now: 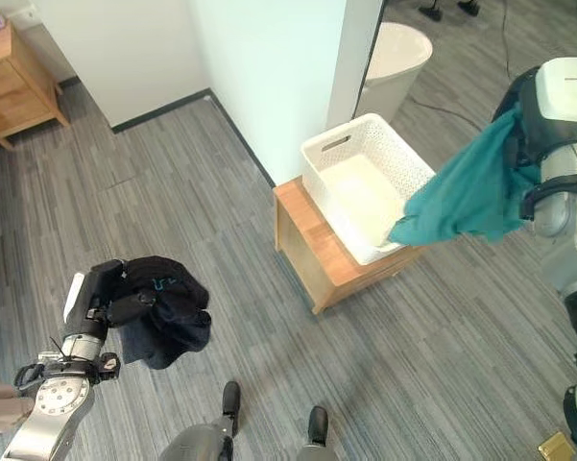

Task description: Pick up bed clothes into laundry basket.

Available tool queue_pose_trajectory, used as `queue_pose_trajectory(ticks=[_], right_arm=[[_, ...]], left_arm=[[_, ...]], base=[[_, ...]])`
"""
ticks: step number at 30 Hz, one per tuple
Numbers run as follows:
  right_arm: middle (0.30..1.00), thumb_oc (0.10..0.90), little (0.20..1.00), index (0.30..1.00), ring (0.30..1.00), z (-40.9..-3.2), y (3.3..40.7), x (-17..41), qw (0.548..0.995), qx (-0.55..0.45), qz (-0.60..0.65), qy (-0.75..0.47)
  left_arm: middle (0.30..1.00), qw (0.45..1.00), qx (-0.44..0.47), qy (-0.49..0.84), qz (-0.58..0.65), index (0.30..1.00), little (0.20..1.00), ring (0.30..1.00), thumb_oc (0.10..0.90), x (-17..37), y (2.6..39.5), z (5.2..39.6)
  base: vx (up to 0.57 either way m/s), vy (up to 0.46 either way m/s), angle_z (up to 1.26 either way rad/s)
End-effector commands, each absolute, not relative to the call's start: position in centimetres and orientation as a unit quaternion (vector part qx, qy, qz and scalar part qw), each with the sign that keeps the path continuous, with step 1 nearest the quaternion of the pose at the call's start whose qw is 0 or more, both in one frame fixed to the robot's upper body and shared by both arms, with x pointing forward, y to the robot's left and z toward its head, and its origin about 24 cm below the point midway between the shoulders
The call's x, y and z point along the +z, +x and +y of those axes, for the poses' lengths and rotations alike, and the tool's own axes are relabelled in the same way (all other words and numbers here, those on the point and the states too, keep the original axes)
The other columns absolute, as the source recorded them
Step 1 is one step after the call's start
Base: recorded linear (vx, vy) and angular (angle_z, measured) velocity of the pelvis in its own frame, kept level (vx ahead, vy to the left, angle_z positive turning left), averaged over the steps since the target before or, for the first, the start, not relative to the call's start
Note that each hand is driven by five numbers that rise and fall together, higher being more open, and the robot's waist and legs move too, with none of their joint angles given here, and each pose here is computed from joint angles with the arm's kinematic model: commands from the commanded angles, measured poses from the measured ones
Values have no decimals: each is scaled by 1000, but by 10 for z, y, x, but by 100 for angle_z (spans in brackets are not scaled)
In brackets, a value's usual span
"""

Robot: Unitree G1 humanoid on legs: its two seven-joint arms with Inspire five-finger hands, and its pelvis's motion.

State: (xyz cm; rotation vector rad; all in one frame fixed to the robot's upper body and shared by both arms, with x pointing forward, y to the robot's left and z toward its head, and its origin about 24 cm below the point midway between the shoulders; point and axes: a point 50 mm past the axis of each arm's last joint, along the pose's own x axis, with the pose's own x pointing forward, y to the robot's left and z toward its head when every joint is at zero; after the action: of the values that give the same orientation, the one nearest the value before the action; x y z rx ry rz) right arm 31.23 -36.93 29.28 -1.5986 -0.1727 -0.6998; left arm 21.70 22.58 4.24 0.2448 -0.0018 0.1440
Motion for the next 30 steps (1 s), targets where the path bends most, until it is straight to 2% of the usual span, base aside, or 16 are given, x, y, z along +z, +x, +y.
queue_pose_trajectory(ticks=[1, 11, 17, 18, 23, 30], right_arm=[[300, 400, 300, 300, 300, -352, 286, 392, 569, -433, -232, -659], [300, 400, 300, 300, 300, -359, 275, 404, 552, -470, -245, -644], [300, 400, 300, 300, 300, -373, 281, 385, 579, -470, -211, -632], [900, 800, 900, 900, 900, -376, 283, 380, 587, -467, -201, -630], [900, 800, 900, 900, 900, -380, 298, 351, 634, -443, -164, -612], [900, 800, 900, 900, 900, -350, 298, 359, 643, -432, -258, -577]], left_arm=[[300, 977, 41, 100, -184, 300, 300, 300, 400, 110, 228, 217], [300, 985, 40, 86, -144, 300, 300, 300, 400, 91, 226, 220], [300, 986, 32, 73, -144, 300, 300, 300, 400, 89, 230, 213], [300, 986, 31, 72, -144, 300, 300, 300, 400, 89, 230, 213], [300, 985, 42, 70, -149, 300, 300, 300, 400, 91, 239, 210], [300, 982, 34, 111, -151, 300, 300, 300, 400, 91, 245, 206]], base=[[-27, -3, 5], [-9, 0, 4], [-13, -6, 3], [-24, -7, 4], [-22, 12, 6], [50, 46, -9]])
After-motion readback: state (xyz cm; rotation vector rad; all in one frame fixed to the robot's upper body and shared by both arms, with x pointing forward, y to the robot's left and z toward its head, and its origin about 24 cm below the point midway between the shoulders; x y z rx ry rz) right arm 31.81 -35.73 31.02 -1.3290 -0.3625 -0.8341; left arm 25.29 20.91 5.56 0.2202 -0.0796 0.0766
